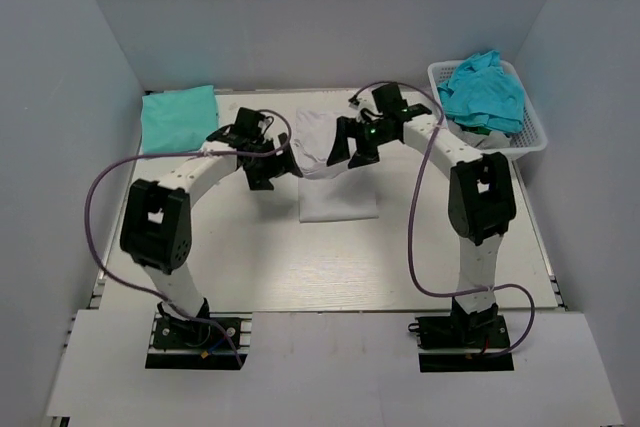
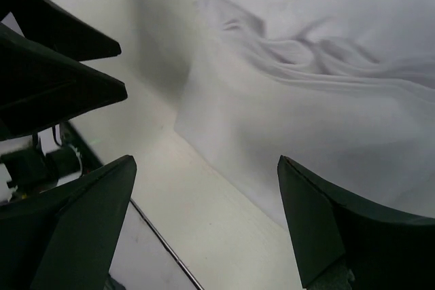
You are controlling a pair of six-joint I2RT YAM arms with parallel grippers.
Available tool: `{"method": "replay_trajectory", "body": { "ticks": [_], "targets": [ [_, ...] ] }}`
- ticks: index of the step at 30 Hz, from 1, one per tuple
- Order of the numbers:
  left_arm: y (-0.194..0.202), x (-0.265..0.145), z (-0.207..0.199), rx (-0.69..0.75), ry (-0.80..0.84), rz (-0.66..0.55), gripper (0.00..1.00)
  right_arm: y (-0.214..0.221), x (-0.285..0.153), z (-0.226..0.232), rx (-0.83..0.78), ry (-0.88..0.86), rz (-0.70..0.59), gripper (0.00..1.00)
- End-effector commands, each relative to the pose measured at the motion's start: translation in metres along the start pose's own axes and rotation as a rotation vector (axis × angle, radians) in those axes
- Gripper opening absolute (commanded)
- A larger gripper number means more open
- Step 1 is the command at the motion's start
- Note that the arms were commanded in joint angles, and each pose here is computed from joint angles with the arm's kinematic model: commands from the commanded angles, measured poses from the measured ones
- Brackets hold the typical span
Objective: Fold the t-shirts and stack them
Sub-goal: Fold the folded rectangular tshirt in 1/3 of the way
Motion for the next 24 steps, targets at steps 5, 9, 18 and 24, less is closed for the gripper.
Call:
{"method": "replay_trajectory", "body": {
  "ticks": [5, 9, 18, 24],
  "targets": [
    [0.04, -0.065, 0.04, -0.034, -0.159, -0.068, 1.0, 0.0, 0.054, 0.041, -0.145, -0.164, 0.065, 0.9],
    [0.071, -0.072, 0.059, -0.064, -0.24, -0.01, 1.0, -0.015, 0.083, 0.042, -0.143, -0.15, 0.028, 0.9],
    [0.078, -0.079, 0.06, -0.059, -0.247, 0.01, 1.0, -0.053, 0.127, 0.009, 0.054, -0.14, -0.134, 0.9],
    [0.085, -0.075, 0.052, -0.05, -0.166, 0.031, 1.0, -0.041, 0.131, -0.014, 0.146, -0.181, -0.086, 0.9]
  ]
}}
Point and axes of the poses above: each gripper's point midway between its finger pads, its own x axis out along the fingers, its own z axis along the line the jaws close on, y = z × x, the point moved 3 cm from there along -x, back along the fingers, and after that the axes turned 7 degrees about x, right-handed, at the moved point
